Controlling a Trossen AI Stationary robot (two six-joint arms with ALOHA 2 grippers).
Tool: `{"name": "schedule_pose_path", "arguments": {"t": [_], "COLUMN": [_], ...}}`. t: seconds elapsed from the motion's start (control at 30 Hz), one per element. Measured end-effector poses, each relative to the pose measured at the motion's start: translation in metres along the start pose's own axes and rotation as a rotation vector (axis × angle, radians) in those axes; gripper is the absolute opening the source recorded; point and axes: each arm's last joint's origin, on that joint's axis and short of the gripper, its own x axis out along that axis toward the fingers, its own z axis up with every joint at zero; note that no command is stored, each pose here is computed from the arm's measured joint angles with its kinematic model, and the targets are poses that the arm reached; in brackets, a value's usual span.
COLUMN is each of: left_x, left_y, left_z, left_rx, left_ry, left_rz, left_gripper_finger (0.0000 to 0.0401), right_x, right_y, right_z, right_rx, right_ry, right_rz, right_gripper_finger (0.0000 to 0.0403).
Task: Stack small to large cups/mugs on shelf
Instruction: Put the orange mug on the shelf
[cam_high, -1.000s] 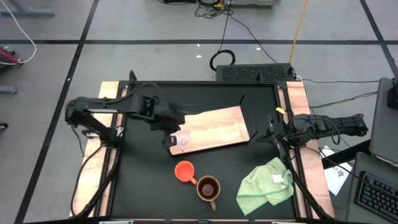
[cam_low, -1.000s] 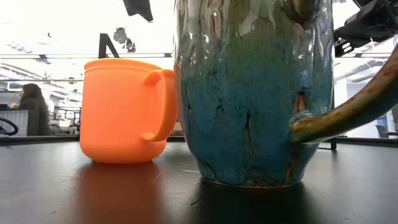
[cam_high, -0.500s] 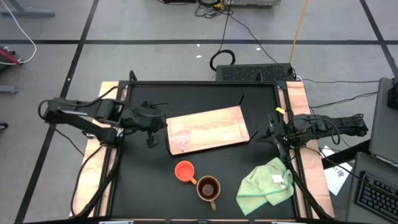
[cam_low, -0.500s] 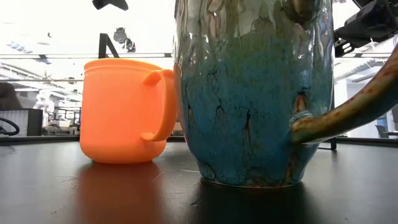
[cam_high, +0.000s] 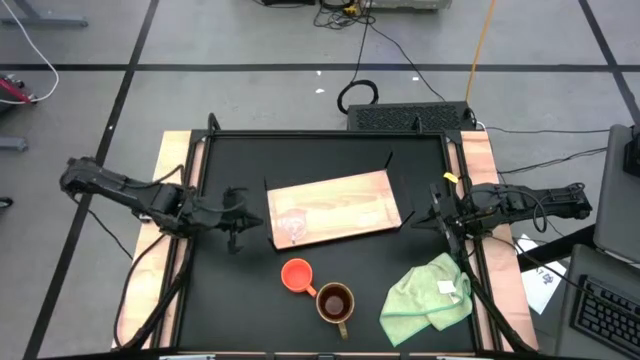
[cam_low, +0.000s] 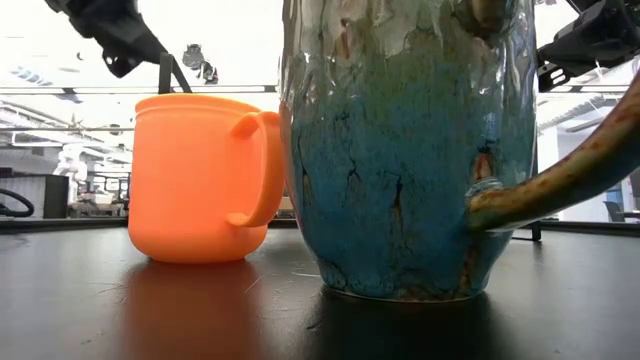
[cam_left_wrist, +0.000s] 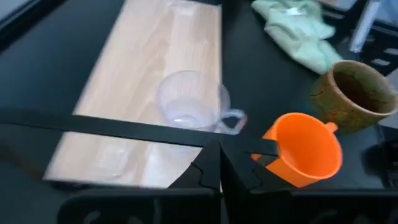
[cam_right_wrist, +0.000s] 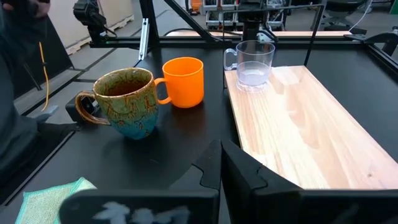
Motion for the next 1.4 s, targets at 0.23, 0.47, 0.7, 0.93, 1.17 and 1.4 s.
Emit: {"name": "schedule_pose_path", "arguments": {"t": [0.23,0.47,0.7,0.93,1.17,1.4], "left_x": [0.013,0.000,-0.020,-0.018,-0.010,-0.009], "left_y": [-0.007,-0.002,-0.008,-0.021,-0.029,-0.030], "left_z": [-0.024,-0.036,-0.040,-0.049,-0.058,-0.058], "left_rx": [0.043,0.039,0.130,0.262,0.298,0.277], "left_ry": [-0.105,-0.179,-0.246,-0.271,-0.278,-0.283], "left_rz": [-0.011,0.021,-0.090,-0.161,-0.193,-0.191], "left_gripper_finger": [0.0001,0.0001,0.0000,0.0000,0.0000,0.0001], "right_x": [0.000,0.000,0.000,0.000,0.000,0.000], "right_y": [0.000,0.000,0.000,0.000,0.000,0.000], "right_z": [0.000,0.000,0.000,0.000,0.000,0.000], "right_rx": [-0.002,0.001,0.001,0.000,-0.003,-0.003], "right_ry": [-0.001,0.000,0.000,0.000,-0.001,0.000], "right_rz": [0.000,0.000,0.000,0.000,0.000,0.000], "right_gripper_finger": [0.0000,0.0000,0.0000,0.0000,0.0000,0.0000]}}
